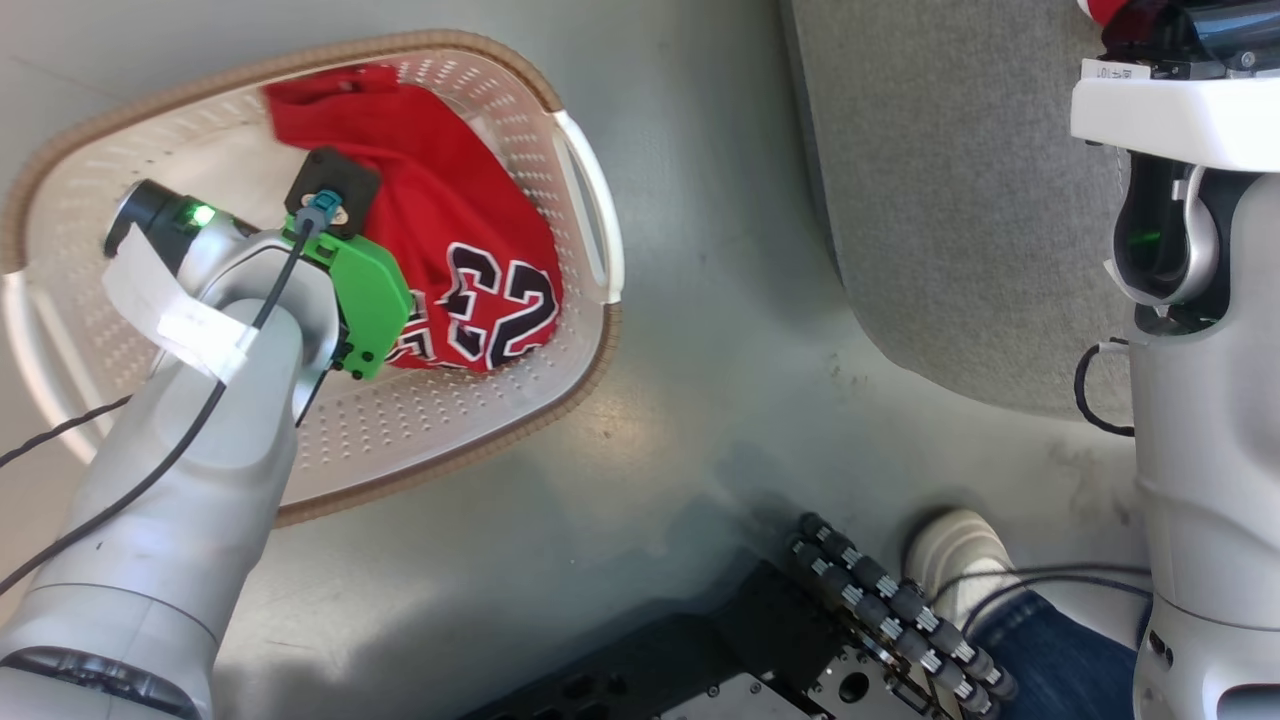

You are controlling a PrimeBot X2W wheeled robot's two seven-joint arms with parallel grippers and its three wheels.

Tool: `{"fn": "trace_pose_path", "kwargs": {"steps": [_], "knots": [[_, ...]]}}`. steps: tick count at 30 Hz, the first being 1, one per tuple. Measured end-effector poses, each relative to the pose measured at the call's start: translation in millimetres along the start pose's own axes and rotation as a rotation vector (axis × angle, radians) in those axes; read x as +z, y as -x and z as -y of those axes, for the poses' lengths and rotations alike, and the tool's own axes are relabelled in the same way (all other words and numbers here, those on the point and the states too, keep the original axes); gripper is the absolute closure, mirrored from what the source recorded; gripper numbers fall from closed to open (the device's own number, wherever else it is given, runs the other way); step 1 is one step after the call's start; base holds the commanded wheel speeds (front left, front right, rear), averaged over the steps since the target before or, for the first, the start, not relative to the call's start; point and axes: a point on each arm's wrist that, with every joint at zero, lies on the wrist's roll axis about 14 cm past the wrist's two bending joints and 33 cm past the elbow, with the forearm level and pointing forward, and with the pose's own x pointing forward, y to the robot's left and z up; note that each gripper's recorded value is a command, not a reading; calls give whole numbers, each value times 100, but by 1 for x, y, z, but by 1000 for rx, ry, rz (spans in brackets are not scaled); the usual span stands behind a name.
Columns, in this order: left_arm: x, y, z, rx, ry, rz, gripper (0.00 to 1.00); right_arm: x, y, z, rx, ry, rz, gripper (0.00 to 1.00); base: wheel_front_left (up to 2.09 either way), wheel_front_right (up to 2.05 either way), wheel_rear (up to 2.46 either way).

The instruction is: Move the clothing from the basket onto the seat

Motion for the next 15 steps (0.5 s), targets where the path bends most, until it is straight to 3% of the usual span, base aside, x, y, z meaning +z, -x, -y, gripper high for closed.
{"fn": "trace_pose_path", "kwargs": {"steps": [15], "knots": [[56,38,21,1,-40,181,100,23,3,12,-21,-1,30,0,0,0,0]]}}
